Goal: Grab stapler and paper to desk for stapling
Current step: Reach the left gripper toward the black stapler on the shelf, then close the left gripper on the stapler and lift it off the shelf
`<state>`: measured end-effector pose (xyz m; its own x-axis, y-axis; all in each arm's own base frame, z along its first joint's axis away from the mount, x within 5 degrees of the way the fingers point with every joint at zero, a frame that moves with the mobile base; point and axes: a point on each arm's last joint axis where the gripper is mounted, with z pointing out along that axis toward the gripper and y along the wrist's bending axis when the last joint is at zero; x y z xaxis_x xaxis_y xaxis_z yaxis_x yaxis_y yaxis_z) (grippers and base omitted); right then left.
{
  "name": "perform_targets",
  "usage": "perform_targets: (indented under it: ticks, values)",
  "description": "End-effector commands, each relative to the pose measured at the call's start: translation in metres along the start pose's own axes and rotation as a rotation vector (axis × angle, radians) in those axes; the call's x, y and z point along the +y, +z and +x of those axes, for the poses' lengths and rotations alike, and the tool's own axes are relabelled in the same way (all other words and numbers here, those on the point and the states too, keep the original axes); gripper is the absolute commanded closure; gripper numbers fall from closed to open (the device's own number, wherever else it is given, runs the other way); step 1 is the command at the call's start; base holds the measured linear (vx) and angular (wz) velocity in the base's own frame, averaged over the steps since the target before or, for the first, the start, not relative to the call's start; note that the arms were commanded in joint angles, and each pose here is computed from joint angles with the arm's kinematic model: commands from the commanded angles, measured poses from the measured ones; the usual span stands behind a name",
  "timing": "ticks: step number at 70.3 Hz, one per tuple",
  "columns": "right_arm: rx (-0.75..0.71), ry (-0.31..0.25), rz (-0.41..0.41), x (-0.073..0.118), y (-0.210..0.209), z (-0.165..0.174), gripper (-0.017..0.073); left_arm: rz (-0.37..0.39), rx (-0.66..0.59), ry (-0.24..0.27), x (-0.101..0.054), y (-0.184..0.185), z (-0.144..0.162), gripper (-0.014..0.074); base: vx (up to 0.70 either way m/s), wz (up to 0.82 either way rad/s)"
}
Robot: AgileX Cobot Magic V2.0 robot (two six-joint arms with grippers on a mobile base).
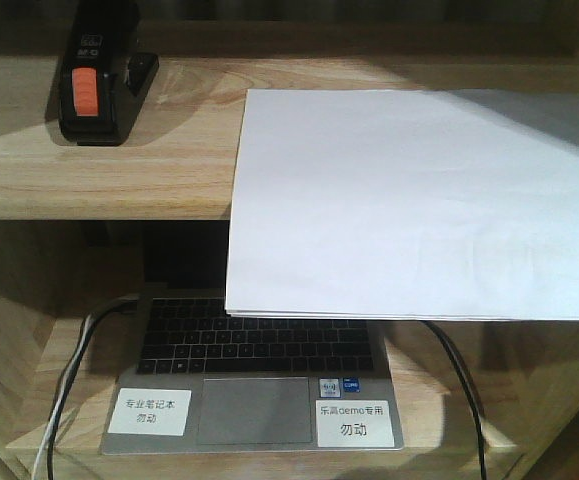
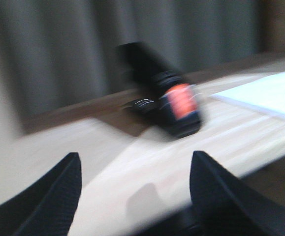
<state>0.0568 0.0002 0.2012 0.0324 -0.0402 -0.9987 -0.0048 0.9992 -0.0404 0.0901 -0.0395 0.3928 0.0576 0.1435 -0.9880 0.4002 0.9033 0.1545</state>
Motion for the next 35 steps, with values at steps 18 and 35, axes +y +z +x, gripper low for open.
perform_targets:
  ticks: [18,35]
  values:
    - [-0.08,-0.007,-0.004,0.0,-0.001,-0.006,0.0569,0.094,-0.004,0.014,-0.004,0.077,-0.058,0.0132,0.0,0.0]
    - [-0.08,-0.007,-0.004,0.0,-0.001,-0.006,0.0569,0.137,0.11,0.011,-0.004,0.132,-0.096,0.0132,0.0,0.0]
